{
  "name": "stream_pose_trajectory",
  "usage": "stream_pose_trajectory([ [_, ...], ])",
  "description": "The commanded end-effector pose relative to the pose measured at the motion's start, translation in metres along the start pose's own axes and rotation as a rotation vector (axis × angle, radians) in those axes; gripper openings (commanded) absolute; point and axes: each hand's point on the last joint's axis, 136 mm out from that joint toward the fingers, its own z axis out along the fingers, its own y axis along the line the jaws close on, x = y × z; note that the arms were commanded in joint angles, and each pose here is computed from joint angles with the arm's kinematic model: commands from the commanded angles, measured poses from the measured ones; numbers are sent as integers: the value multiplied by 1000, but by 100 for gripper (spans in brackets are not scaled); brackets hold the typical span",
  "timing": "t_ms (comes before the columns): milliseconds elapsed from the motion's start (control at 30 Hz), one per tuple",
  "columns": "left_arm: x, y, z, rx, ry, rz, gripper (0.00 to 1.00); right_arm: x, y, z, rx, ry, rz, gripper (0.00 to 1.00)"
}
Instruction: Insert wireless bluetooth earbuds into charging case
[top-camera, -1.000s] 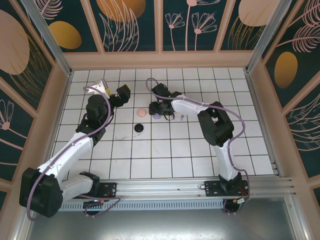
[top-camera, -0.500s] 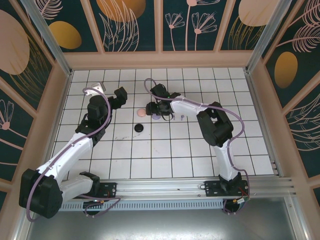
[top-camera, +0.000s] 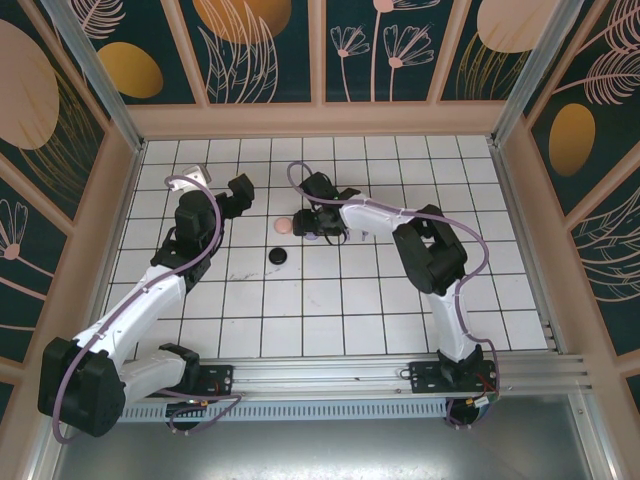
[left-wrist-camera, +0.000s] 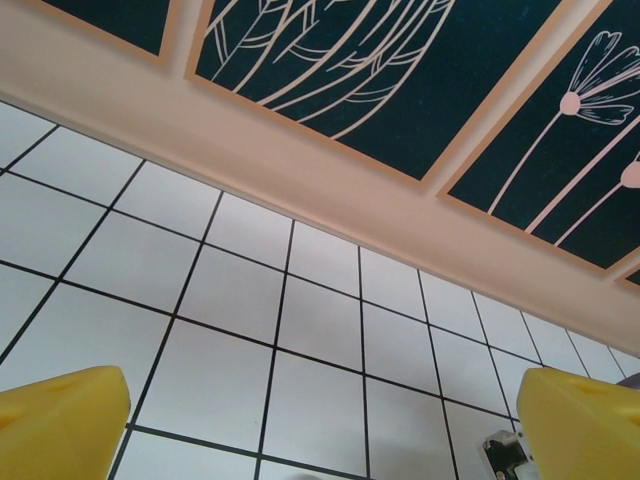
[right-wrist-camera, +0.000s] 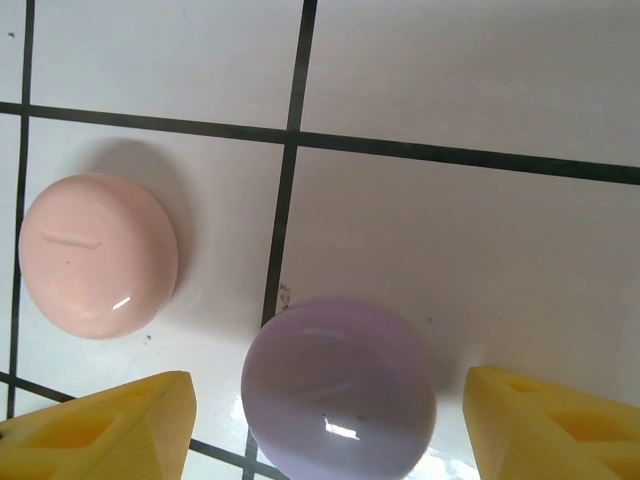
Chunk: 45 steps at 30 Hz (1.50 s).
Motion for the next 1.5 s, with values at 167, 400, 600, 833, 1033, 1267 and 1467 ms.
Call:
stream_pose_trajectory([
  [167,-8,-14,-2,64,-5,39,99,-14,9,-17,63,-17,-246,73],
  [400,-8,-16,-2,70,-4,44,99,-9,7,-7,84,22,-351,73],
  [600,-8,-16,-2,72,-5,42,99,-4,2,5,122,45,-365,73],
  [833,-8,-17,-2,78,-5,38,99,0,-2,16,139,65,-362,71],
  [1033,-9,-16,-2,75,-10,37,99,3,-2,20,138,74,-362,68],
  [1267,-8,-15,-3,76,-7,34,99,9,-1,23,133,90,-362,61],
  [1467,-7,-19,-5,100,-3,33,99,13,0,22,129,96,-352,46],
])
